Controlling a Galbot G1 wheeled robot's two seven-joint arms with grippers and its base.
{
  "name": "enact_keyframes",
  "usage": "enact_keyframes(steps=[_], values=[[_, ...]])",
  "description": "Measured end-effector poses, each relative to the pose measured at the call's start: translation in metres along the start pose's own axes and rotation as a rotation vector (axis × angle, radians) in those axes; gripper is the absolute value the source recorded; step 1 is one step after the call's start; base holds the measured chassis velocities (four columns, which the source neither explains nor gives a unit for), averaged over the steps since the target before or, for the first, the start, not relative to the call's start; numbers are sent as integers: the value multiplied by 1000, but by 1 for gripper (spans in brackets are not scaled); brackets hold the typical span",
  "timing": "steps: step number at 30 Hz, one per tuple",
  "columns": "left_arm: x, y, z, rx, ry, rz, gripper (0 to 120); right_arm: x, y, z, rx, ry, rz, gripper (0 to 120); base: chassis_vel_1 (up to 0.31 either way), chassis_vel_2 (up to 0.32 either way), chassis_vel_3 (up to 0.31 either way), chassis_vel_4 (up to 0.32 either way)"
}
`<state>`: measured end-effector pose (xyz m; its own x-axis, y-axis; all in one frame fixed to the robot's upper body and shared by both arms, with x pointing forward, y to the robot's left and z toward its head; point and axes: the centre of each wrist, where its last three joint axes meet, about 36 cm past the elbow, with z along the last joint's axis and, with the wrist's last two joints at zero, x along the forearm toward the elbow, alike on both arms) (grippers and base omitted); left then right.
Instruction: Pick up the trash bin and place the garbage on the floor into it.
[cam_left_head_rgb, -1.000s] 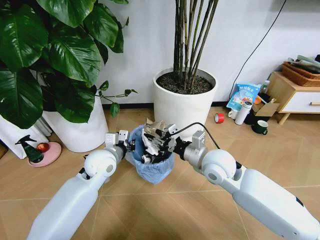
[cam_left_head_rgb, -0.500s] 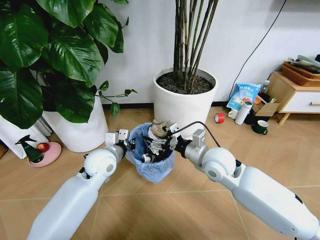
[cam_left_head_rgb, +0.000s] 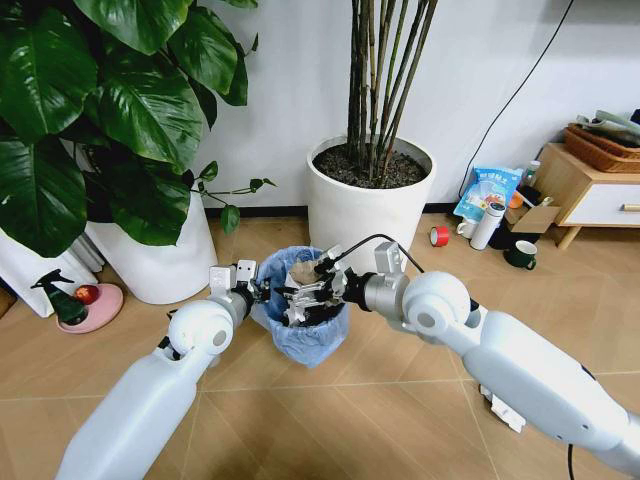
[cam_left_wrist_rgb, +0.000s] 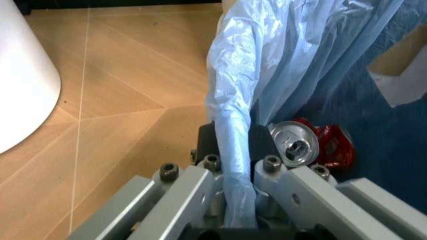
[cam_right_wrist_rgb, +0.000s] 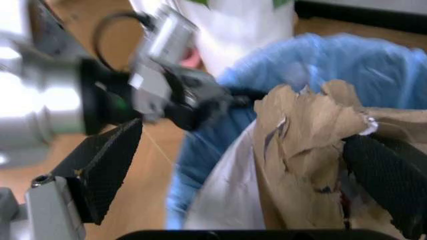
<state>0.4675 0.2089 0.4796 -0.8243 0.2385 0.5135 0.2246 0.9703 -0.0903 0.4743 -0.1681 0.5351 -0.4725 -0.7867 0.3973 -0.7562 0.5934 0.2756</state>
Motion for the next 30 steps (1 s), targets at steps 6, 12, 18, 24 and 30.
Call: enact_keyframes(steps=[6,12,18,24,30], values=[[3,1,0,0,-4,-3,0,0,-13,9,193,1,69,100,0,0,0,0],[5,1,-1,1,-13,-1,0,-1,-20,17,253,-61,124,100,0,0,0,0],[6,3,0,6,-14,-4,0,5,-13,17,237,-185,187,100,0,0,0,0],[9,7,5,12,-6,-13,0,31,3,10,240,-323,289,100,0,0,0,0],[17,12,17,21,1,-37,0,44,7,22,207,-344,427,100,0,0,0,0]])
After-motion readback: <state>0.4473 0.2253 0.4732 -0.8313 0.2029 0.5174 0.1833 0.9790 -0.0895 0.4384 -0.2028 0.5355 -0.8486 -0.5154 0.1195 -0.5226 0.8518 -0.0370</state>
